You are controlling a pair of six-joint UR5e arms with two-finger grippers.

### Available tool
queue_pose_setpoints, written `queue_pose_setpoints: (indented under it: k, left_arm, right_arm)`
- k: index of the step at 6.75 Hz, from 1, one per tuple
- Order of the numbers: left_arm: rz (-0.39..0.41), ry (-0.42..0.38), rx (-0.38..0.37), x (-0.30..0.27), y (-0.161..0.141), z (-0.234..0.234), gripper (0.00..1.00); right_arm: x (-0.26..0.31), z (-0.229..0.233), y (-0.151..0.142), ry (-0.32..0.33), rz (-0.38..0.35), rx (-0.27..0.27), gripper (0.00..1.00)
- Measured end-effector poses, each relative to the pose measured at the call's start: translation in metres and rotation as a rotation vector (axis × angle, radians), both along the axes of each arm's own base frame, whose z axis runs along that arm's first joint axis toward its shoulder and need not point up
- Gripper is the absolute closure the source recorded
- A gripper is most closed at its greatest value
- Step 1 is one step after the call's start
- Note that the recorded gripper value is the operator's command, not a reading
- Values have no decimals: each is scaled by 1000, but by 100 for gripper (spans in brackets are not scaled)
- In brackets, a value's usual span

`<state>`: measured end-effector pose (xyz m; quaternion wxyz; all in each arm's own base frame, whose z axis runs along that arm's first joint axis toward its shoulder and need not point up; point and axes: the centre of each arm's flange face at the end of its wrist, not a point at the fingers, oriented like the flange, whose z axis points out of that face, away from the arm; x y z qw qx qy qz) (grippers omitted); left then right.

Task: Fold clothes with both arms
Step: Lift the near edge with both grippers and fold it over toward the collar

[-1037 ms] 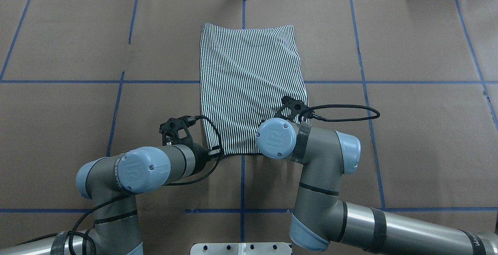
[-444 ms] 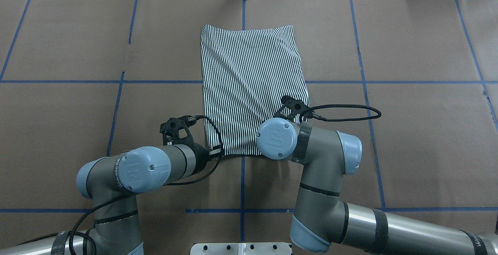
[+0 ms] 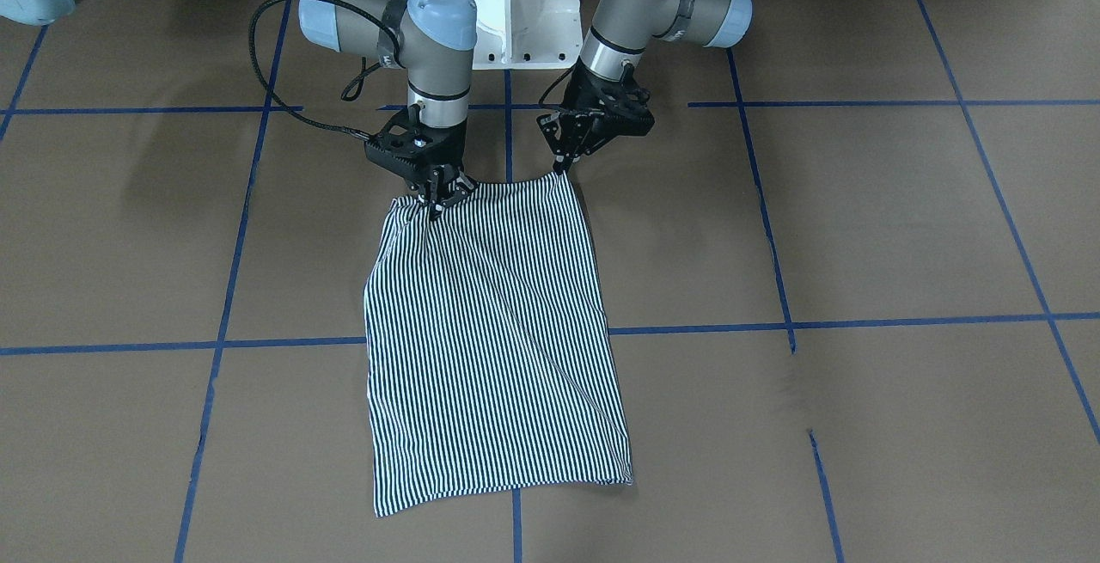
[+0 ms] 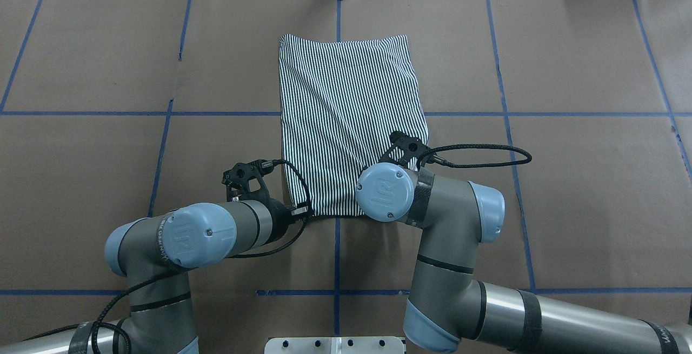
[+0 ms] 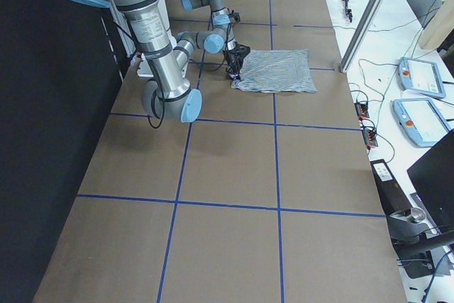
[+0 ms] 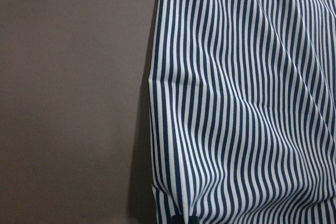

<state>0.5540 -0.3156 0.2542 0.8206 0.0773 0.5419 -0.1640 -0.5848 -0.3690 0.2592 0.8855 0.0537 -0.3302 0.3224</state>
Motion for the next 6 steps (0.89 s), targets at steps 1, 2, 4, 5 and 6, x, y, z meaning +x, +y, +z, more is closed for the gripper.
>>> queue_pose_setpoints:
  k: [1, 2, 4, 5, 6]
  left_arm:
    - [12, 14, 4, -16, 3, -15, 100]
    - [33, 10, -2, -39, 11, -39, 100]
    - [75, -1, -22, -104, 36, -91, 100]
    - [88, -7, -32, -141, 50, -113, 100]
    - [103, -15, -43, -169, 62, -125, 100]
  right_arm:
    - [10, -13, 4, -31, -1, 10, 100]
    - [25, -30, 10, -73, -2, 24, 100]
    - [60, -70, 48, -144, -36, 44, 100]
    - [87, -97, 85, -163, -72, 40, 100]
    - [110, -116, 114, -176, -96, 29, 100]
